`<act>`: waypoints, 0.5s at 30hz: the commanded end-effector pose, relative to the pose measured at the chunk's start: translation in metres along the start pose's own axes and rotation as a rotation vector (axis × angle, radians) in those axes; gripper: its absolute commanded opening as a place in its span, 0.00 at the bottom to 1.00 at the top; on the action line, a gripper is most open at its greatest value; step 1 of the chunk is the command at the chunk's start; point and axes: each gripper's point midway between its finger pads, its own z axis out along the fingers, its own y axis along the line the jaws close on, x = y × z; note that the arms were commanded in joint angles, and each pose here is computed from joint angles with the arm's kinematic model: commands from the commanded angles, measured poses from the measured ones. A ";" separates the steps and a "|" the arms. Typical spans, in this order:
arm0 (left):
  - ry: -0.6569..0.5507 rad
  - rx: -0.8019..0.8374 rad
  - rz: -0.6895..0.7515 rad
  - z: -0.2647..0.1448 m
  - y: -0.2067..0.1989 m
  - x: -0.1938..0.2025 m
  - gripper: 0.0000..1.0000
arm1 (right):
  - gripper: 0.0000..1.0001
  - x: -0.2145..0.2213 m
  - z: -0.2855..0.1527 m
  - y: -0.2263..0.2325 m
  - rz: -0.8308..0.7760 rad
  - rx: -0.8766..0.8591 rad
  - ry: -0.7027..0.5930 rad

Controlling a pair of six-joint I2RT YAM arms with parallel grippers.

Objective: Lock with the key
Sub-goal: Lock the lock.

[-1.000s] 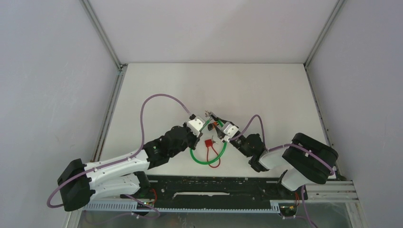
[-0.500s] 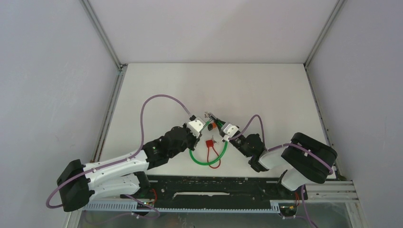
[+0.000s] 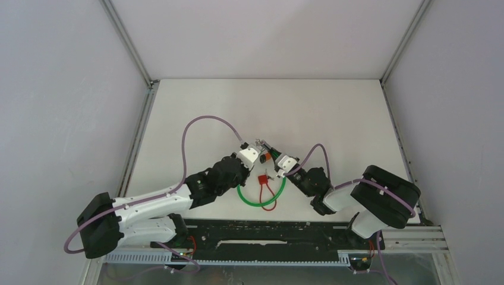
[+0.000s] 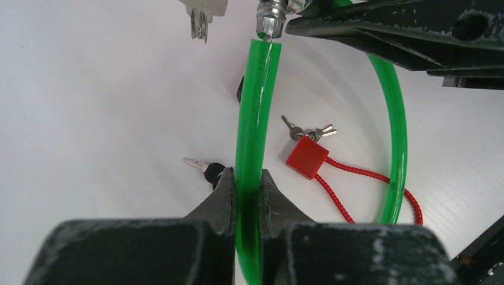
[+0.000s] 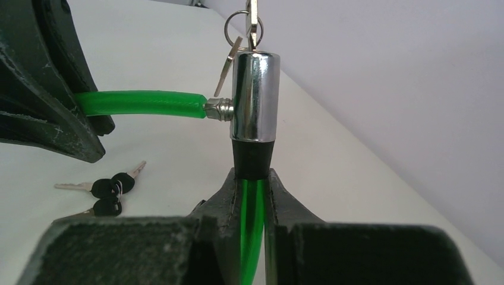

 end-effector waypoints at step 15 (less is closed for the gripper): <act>-0.255 0.023 -0.122 -0.001 -0.006 -0.090 0.58 | 0.00 -0.025 0.005 0.033 0.063 -0.107 -0.101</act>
